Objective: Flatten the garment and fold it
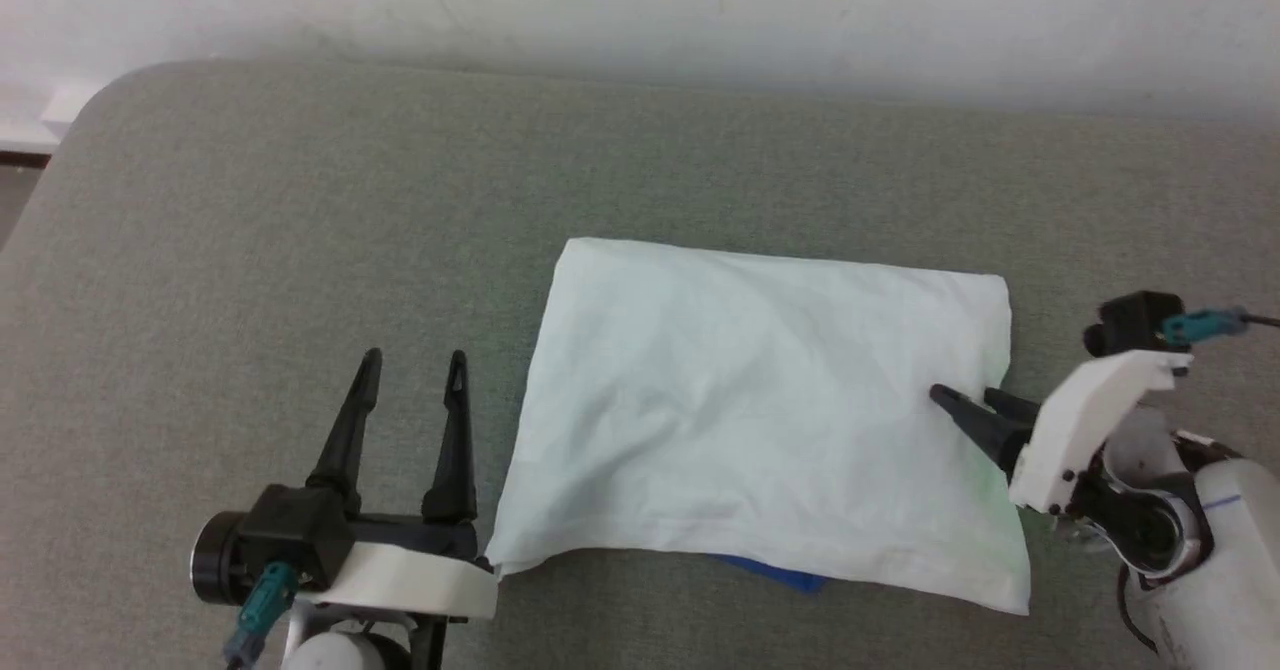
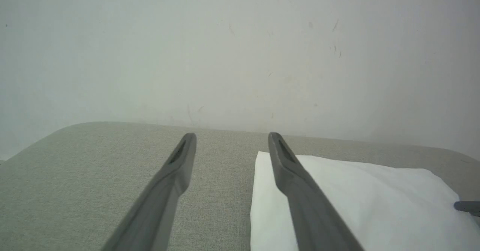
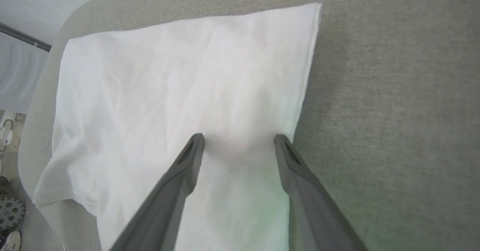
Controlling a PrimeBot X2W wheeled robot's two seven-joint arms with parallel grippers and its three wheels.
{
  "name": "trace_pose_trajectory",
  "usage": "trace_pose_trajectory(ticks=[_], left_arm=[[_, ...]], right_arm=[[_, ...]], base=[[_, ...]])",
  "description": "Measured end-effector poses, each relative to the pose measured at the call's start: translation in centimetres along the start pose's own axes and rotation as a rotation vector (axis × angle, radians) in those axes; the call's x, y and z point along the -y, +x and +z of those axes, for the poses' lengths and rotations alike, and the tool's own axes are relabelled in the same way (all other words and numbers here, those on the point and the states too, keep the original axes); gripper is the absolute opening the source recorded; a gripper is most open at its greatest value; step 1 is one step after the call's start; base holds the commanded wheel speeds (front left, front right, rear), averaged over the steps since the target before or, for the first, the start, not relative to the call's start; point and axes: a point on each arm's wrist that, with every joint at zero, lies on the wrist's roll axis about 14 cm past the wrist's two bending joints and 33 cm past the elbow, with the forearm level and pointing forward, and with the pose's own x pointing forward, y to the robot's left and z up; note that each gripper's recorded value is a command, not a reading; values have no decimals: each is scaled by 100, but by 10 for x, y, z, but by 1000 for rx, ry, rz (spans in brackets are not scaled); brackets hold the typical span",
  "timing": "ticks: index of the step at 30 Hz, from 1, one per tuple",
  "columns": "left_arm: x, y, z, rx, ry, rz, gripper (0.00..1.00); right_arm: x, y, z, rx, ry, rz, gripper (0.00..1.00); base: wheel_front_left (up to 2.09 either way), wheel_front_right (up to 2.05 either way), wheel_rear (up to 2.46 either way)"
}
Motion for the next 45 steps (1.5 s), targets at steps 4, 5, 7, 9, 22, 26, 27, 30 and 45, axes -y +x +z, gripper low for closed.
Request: trace_pose_trajectory(ticks=[4,5,7,9,22,26,27,30,45], left_arm=[[-2,1,-3,-9,-8,10,100],[-3,0,-5,-12,-6,11,100],[-4,0,-7,-20,-8,19,100],[-5,0,-9,-26,-9,22,100],[1,1,-9,-21,-10,-6,100],[3,1,-5,-8,-10,-19,100],[4,1,-4,-4,-11,-22,100],[7,1,-2,3,-17,-36,100],[14,-5,-1,6,-21,-59,100]], right_arm=[[-7,20,-18,-111,26,24,100],[-9,24,-21,-134,25,29,100],[-11,30,-26,-175,34,38,100],[-15,33,-33,-222,46,54,100],[-30,25,-40,-225,23,98,0],[-19,11,-25,-121,-30,75,0],[-13,6,-21,-100,-44,62,0],[12,-11,-8,-54,-126,-6,0],[39,-53,8,-3,-105,-91,0]], base=[[0,0,0],[0,0,0],[0,0,0],[0,0,0],[0,0,0],[0,0,0],[0,0,0],[0,0,0],[0,0,0]])
